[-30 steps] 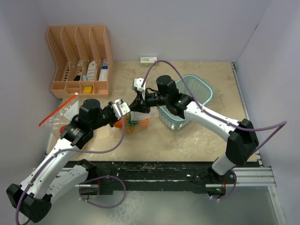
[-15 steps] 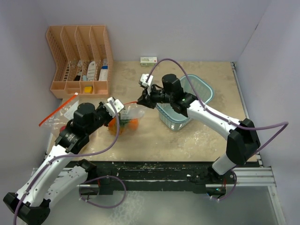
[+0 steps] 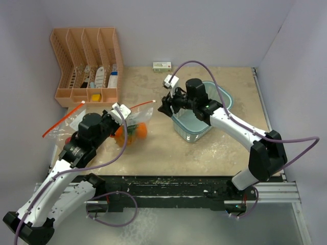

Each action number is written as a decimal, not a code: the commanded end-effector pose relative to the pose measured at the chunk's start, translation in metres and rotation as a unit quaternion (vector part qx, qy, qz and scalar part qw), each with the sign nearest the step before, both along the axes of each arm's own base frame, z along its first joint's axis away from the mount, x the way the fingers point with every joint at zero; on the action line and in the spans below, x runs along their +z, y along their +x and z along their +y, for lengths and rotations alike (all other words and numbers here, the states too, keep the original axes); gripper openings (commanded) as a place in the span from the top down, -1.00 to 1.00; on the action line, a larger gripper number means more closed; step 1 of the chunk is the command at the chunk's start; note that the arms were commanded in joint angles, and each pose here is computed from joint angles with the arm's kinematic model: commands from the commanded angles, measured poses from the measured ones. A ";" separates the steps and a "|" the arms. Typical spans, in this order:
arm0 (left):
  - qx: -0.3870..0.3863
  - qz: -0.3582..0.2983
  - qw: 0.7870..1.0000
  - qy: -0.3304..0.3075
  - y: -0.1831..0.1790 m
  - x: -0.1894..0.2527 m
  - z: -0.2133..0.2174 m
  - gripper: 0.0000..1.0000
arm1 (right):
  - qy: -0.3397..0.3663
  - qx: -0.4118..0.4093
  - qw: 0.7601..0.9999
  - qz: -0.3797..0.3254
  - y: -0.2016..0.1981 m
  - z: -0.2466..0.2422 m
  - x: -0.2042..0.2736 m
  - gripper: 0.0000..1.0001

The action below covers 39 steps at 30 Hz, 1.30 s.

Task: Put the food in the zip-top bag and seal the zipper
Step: Zip the zipper food storage bag, then place the zipper food storage bag at the center of the board, then reset both arms

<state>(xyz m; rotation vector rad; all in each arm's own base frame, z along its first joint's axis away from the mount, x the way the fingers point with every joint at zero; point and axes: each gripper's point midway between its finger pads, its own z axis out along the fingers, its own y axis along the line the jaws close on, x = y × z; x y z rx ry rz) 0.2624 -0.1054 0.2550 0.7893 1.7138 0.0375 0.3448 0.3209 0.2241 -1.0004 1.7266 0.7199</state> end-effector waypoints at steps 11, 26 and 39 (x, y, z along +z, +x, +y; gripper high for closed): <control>0.231 -0.067 0.964 -0.115 0.064 0.066 0.044 0.47 | 0.045 -0.189 0.981 0.015 0.033 -0.045 0.065 -0.99; 0.156 0.006 0.966 -0.208 0.044 0.087 0.011 -0.98 | 0.046 -0.279 0.958 0.046 0.033 -0.073 0.057 -0.99; 0.106 0.031 0.968 -0.225 0.019 0.087 -0.001 -0.98 | 0.028 -0.323 0.942 0.091 0.026 -0.087 0.048 -0.99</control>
